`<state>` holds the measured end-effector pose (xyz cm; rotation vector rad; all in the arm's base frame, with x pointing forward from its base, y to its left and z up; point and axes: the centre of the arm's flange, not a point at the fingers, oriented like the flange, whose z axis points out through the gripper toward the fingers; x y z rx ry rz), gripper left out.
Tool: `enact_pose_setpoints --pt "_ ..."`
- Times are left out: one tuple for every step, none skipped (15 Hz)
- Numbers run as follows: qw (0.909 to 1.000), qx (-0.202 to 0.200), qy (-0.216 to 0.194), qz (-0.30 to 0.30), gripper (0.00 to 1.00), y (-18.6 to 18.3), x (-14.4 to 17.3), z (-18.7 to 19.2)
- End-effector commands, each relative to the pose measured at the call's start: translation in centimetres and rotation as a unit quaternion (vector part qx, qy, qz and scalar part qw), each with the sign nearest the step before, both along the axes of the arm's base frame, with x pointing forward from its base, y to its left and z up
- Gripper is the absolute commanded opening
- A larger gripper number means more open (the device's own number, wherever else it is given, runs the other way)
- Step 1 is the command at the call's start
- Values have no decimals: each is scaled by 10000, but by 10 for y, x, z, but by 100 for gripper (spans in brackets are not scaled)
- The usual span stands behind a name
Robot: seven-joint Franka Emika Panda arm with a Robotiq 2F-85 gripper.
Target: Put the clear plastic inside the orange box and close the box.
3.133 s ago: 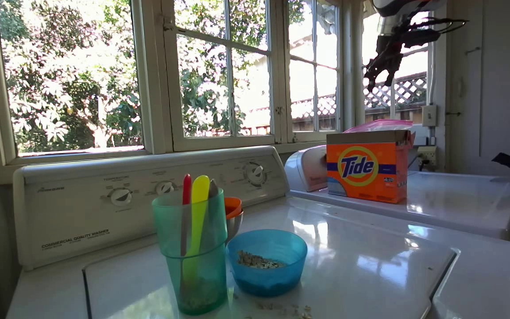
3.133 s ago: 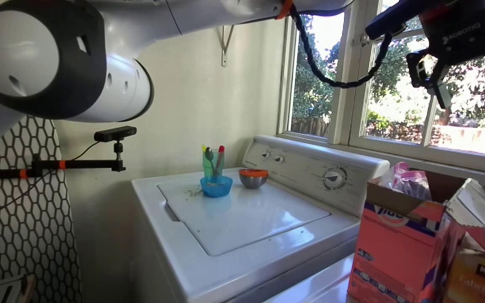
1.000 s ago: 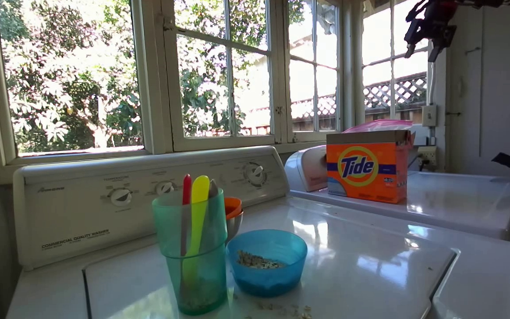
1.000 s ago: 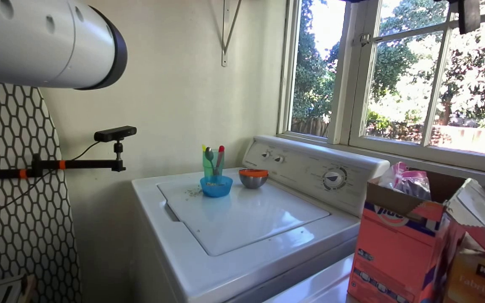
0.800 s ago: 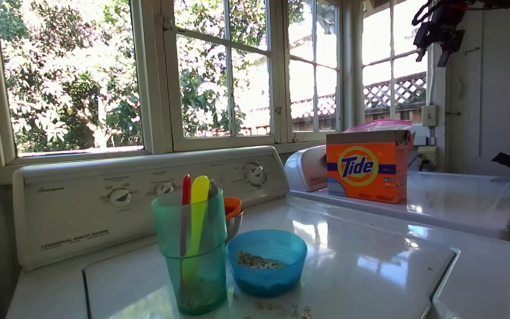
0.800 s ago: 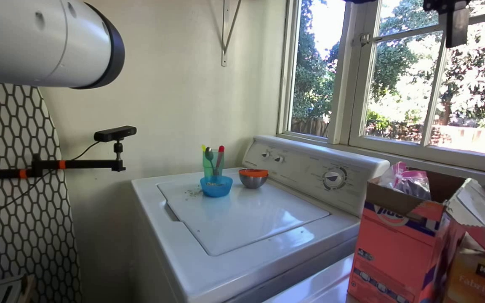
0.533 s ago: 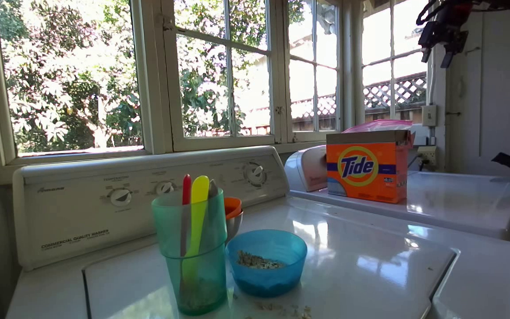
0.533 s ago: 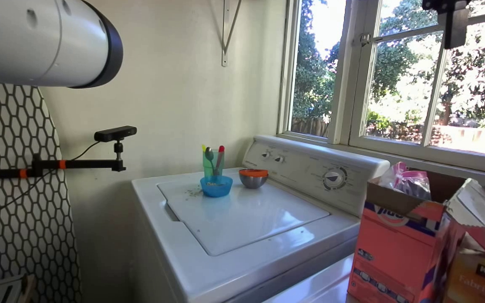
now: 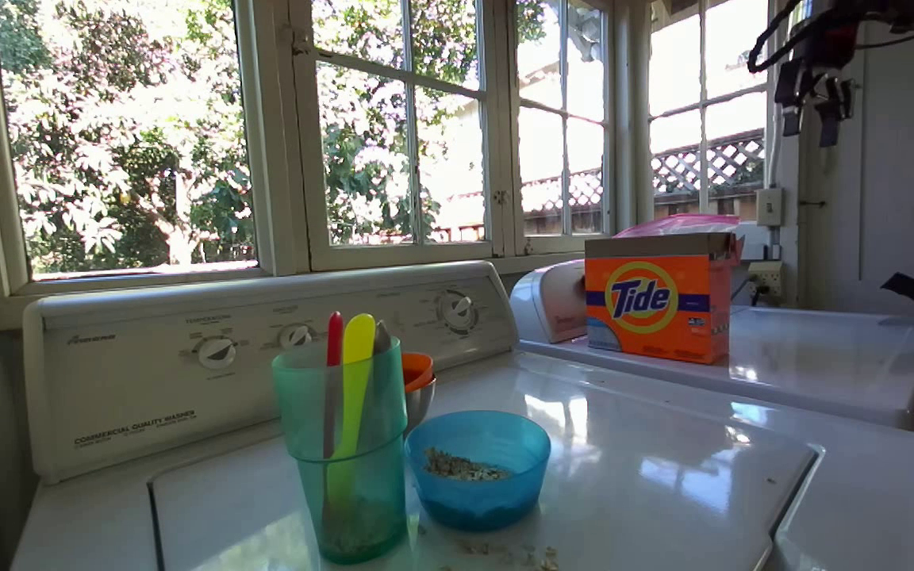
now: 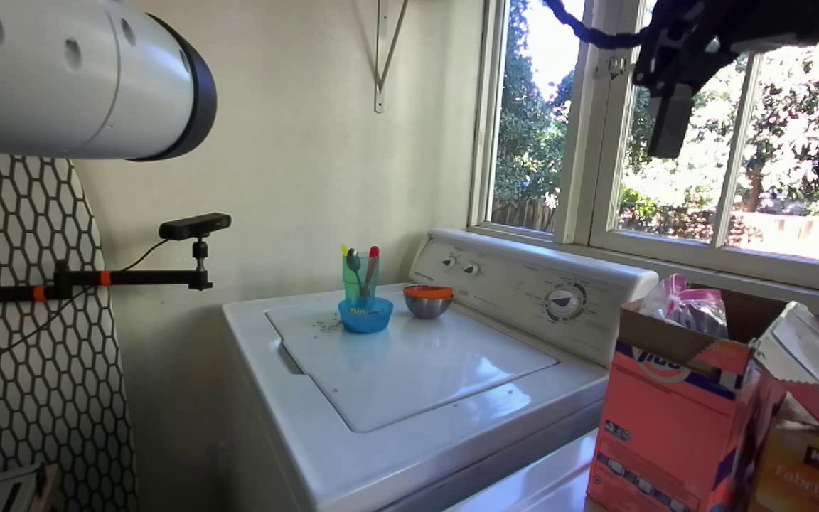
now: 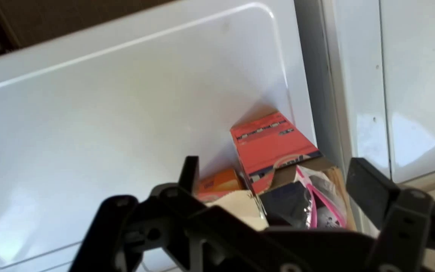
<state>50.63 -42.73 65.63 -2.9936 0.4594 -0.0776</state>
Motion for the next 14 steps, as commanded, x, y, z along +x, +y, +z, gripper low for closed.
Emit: enact_pose_setpoints --pt "9991 97 414 79 100 20 -30 -73" --pt "9987 221 438 151 100 14 -25 -86" --pt "9983 263 511 126 100 7 -19 -100" --pt "9969 336 677 203 100 1 -13 -115" --pt "9986 263 453 80 100 -19 15 -61" --pt "9980 326 538 107 100 -23 19 -76" --pt "9974 374 597 127 100 -26 21 -87" --pt "9971 401 631 144 100 -28 23 -93" --pt "9958 653 619 150 100 -35 33 -95" --pt "9952 772 578 167 100 -39 38 -97" --pt "9948 867 504 167 100 -42 43 -99" --pt "9933 1054 449 147 100 -46 46 -101" --pt "9926 1146 404 2 100 -48 49 -105" --pt "9916 1170 495 -236 100 -52 50 -107"
